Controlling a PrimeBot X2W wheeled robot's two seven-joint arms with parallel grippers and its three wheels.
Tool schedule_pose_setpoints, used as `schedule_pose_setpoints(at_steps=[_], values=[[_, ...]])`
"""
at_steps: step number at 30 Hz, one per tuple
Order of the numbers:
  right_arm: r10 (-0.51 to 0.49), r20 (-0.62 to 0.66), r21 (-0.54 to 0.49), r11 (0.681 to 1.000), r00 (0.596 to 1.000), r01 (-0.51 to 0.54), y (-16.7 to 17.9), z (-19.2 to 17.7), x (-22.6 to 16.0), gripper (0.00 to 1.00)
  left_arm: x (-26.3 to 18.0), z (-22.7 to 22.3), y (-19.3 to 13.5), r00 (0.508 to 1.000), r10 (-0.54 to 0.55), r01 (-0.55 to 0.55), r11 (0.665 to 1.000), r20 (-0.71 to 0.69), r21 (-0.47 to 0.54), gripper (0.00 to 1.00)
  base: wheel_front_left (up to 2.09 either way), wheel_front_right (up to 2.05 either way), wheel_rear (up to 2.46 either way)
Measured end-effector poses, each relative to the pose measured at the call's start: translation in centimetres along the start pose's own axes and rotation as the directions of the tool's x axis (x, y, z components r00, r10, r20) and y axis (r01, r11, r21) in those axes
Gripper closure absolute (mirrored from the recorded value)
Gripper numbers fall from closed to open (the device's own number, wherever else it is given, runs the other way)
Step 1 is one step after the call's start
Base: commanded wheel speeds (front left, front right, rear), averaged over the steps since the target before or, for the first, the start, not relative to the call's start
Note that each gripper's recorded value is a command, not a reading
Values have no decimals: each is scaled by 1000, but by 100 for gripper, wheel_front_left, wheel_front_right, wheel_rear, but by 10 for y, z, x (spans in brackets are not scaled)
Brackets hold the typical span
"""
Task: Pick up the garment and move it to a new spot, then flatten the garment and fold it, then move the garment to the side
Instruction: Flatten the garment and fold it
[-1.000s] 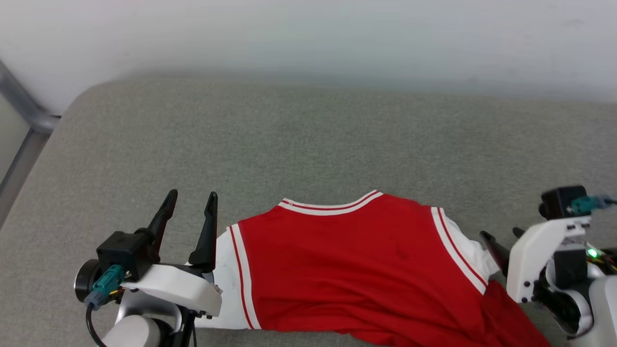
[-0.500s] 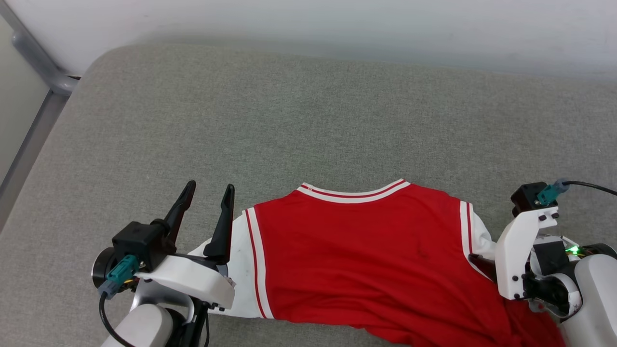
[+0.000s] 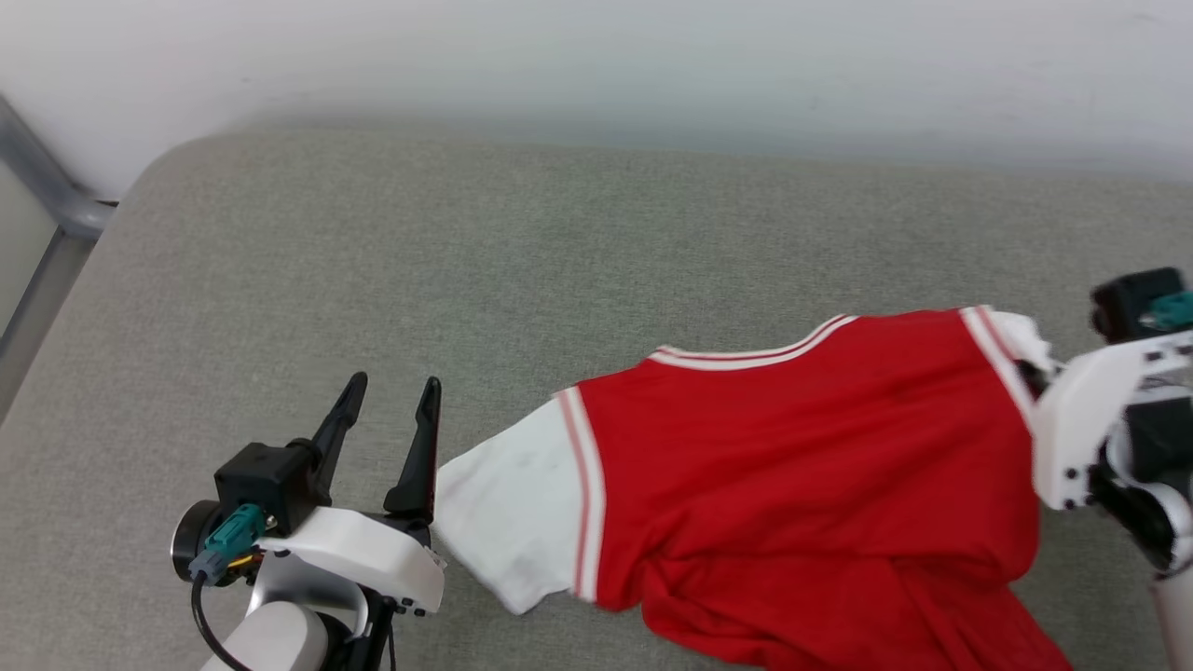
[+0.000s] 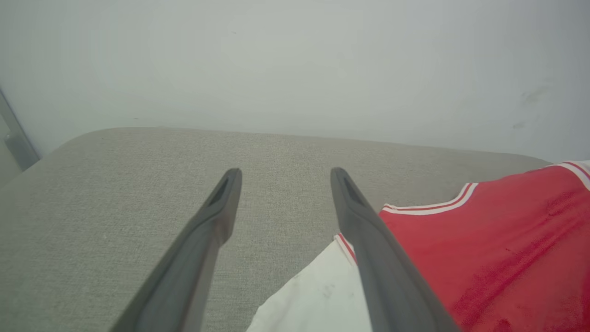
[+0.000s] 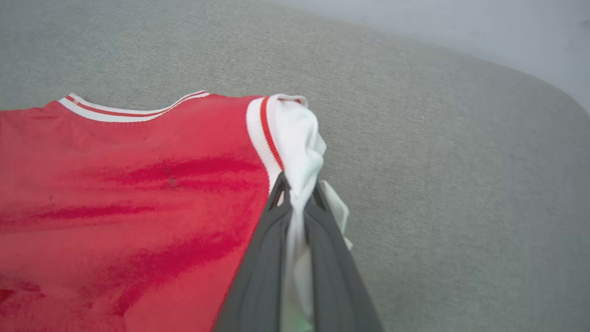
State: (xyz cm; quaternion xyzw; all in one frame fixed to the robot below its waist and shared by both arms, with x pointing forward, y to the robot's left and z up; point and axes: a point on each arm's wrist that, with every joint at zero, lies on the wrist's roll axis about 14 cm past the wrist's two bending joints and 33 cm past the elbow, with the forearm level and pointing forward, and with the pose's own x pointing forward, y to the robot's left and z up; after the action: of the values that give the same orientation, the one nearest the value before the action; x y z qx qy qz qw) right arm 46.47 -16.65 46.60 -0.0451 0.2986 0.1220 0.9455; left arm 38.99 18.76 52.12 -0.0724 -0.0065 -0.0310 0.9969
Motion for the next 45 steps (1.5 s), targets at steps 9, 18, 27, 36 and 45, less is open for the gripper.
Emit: schedule_pose_setpoints(at_steps=[9,18,27,36,45], values=[[-173,-116,124,974,978,187,-48,-78,-35,100,0,-10,-9,999,-26,26,1000,-41,-16,0,0,0,0],[-231,40,288,934,972,210,-38,-95,-43,0,-7,-19,-7,997,-21,19,1000,-77,-21,0,0,0,0],[-277,399,267,947,874,178,-29,-41,-75,0,-21,-17,-3,997,7,-7,1000,-73,-8,0,0,0,0],[-202,546,204,973,813,105,4,-13,-107,0,-33,-13,2,997,26,-26,1000,-71,4,0,0,0,0],[-150,537,194,980,830,51,23,-13,-112,0,-23,-56,-5,928,-77,56,996,-365,-69,0,0,0,0]])
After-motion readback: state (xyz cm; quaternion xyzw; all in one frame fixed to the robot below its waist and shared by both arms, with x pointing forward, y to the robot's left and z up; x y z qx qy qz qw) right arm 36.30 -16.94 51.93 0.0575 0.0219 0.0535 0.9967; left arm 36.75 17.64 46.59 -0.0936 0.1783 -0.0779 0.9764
